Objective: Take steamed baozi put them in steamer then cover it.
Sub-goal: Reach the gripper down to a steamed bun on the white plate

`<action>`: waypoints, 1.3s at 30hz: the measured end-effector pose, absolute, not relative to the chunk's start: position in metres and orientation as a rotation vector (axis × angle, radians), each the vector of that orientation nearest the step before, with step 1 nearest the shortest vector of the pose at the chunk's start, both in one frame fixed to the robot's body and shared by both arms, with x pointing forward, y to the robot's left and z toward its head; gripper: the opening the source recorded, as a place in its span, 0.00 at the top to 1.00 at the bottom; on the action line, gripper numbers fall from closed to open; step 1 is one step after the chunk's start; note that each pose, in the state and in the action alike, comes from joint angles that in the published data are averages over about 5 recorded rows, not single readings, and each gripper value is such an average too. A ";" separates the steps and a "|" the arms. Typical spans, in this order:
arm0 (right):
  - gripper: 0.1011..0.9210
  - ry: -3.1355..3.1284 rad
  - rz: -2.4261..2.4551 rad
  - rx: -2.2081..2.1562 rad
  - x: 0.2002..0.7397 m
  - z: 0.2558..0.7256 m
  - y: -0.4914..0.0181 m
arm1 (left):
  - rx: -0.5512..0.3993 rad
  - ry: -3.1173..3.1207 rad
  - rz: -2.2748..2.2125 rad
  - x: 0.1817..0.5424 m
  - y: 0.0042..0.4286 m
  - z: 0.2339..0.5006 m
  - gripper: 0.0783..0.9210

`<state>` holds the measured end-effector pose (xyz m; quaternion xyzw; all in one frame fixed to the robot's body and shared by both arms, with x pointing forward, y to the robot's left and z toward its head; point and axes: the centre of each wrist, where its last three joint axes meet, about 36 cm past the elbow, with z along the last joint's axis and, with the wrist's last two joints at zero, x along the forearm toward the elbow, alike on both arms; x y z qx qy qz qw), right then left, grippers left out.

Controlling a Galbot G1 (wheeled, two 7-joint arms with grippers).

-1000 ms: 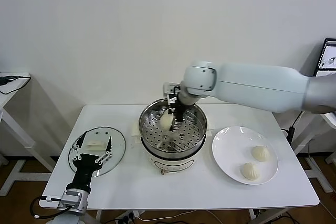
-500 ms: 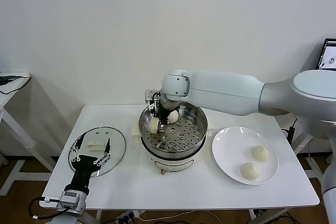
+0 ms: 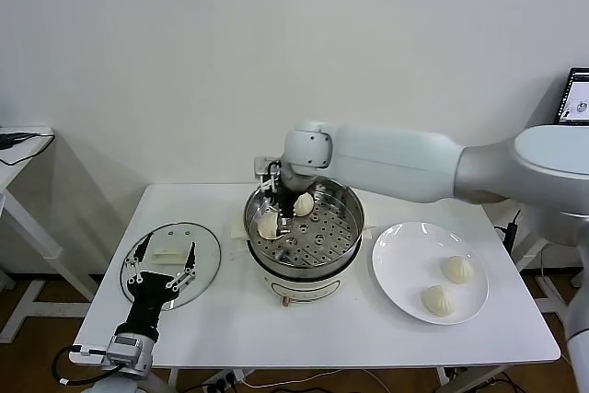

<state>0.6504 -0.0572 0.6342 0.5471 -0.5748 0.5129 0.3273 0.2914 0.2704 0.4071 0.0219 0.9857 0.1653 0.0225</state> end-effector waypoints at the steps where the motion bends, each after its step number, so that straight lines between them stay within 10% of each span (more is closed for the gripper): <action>1: 0.12 -1.509 1.344 1.432 0.651 0.641 -0.067 | 0.068 3.053 0.514 0.291 0.270 0.407 0.12; 16: 0.12 -1.440 1.329 1.401 0.624 0.698 -0.282 | 0.078 3.060 0.550 0.286 0.269 0.404 0.12; 39: 0.12 -1.207 1.297 1.397 0.578 0.546 -0.396 | 0.070 3.059 0.549 0.284 0.264 0.402 0.12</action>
